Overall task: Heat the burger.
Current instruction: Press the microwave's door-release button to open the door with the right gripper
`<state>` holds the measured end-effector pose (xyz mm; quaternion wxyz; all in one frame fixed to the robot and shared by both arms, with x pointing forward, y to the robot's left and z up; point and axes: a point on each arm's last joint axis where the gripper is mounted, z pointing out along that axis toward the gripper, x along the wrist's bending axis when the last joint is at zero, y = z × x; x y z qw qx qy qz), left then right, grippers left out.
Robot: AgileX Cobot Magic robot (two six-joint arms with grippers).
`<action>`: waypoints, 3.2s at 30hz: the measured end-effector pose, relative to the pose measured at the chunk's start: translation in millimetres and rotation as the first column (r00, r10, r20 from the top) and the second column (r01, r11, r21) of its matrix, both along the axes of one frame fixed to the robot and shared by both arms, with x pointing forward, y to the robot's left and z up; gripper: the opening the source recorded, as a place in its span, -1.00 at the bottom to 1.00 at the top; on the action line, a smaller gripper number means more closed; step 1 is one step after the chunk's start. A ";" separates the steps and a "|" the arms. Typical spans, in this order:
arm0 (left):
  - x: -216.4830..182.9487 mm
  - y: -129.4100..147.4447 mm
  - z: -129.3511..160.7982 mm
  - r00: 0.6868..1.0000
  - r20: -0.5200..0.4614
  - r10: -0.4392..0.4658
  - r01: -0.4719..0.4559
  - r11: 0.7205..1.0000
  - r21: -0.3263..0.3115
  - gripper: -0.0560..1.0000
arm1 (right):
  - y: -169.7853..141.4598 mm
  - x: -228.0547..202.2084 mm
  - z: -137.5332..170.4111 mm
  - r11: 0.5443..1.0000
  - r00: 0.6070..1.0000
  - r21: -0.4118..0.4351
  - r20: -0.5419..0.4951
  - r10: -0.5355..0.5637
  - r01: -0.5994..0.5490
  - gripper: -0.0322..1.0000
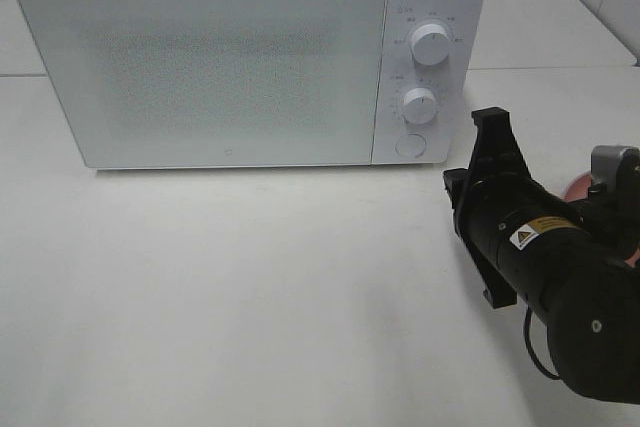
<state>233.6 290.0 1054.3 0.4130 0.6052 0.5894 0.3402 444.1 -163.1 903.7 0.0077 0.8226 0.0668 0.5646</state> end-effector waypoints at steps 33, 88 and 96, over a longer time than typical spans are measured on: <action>0.0 0.0 0.0 1.000 0.000 0.000 0.000 1.000 0.000 0.99 | 33.0 43.3 -23.0 0.995 0.996 0.055 -0.041 -0.084 0.086 -0.92; 0.0 0.0 0.0 1.000 0.000 0.000 0.000 1.000 0.000 0.99 | 34.3 132.8 -54.2 0.970 0.970 0.050 -0.076 -0.232 0.236 -0.92; 0.0 0.0 0.0 1.000 0.000 0.000 0.000 1.000 0.000 0.99 | 38.3 138.4 -57.8 0.963 0.963 0.061 -0.077 -0.256 0.261 -0.92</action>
